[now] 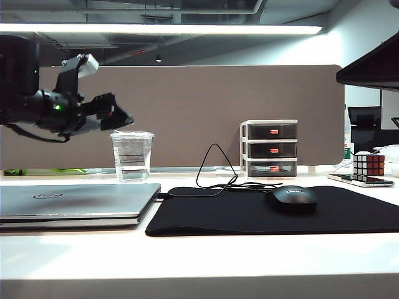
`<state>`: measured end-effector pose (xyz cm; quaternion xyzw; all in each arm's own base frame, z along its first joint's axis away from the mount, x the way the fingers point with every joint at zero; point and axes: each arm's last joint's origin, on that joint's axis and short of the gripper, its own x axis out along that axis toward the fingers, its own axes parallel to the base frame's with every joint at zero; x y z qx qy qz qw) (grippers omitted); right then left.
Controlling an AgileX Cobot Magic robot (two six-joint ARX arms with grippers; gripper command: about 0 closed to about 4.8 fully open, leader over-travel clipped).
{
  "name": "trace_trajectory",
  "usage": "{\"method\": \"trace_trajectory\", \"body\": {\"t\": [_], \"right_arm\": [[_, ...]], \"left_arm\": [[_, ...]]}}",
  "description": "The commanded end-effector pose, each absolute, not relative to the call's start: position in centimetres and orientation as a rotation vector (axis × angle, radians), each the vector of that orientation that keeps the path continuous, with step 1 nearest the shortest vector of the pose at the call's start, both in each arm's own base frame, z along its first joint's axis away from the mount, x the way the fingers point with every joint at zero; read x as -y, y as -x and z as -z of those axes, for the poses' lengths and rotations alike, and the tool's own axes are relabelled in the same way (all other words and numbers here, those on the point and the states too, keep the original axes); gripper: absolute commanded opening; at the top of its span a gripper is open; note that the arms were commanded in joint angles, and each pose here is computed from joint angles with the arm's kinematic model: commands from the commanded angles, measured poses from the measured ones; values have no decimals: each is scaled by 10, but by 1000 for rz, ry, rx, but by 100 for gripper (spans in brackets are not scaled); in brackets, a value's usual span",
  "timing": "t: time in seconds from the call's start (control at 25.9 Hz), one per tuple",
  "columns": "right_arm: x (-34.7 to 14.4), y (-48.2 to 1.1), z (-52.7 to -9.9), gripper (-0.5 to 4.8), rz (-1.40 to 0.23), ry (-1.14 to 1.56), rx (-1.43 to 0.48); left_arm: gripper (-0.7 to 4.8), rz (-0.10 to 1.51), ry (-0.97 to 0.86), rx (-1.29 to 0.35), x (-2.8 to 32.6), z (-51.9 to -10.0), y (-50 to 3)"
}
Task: Pick up the coffee cup and place it over the laptop.
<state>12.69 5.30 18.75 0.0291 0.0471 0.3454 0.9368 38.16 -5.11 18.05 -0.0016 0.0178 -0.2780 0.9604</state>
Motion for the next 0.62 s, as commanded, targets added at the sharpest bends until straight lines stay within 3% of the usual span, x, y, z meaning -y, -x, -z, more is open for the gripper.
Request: {"method": "trace_trajectory", "body": {"t": [0.04,0.27,0.31,0.62], "right_arm": [[-53,-127,-190,-5,-708,-56,-84],[-53,-127,-187,-5,-708,-57,-109],[-53,-127,-187,-5,-707,-57,-111],[-53,-127,-187,-5,-708,-57,-112]], "left_arm": [[479,438,-7,4,43,-186,-383],[476,311,-6,-11,39,-185,-385],[457,307,-2,-12,38,-185,-385],[479,412,-68,-52,34,-164,-389]]}}
